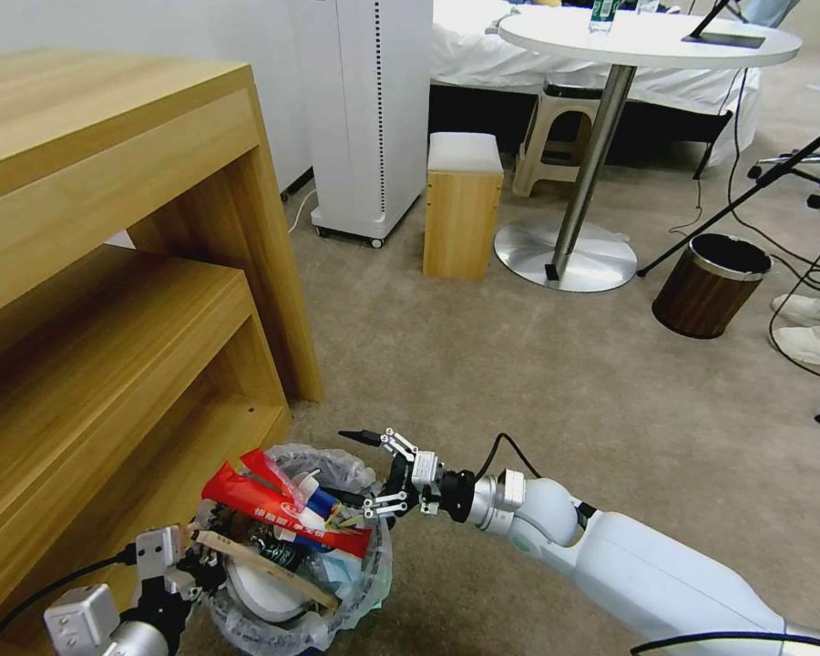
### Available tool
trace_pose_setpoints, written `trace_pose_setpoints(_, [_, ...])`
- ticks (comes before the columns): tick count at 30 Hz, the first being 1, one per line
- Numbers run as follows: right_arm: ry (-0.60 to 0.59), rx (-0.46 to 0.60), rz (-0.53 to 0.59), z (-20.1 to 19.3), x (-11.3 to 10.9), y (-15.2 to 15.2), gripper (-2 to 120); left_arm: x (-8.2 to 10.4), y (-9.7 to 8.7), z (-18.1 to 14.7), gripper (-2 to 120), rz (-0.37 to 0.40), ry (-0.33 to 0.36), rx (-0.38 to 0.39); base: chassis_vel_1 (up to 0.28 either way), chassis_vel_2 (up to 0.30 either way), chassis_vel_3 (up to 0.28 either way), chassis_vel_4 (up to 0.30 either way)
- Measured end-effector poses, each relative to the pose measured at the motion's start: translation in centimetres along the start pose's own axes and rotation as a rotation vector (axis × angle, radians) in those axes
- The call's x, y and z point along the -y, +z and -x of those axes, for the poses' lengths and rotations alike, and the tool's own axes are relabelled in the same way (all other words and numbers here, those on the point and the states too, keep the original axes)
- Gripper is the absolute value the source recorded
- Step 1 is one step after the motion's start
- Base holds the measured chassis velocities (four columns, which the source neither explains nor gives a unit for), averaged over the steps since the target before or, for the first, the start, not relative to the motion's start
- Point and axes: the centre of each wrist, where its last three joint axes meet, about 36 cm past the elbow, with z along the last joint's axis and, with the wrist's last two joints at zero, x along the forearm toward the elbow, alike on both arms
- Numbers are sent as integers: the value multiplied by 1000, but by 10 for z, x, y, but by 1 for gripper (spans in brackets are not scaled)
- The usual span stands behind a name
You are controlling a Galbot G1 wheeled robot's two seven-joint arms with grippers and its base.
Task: Pick up the trash bin and place the garbage on the floor into it.
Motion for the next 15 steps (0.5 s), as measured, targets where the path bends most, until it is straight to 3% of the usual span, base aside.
trace_pose_setpoints(15, [99, 29, -19, 3, 9, -10, 69, -6, 1, 6, 1, 2, -4, -10, 0, 0, 0, 0])
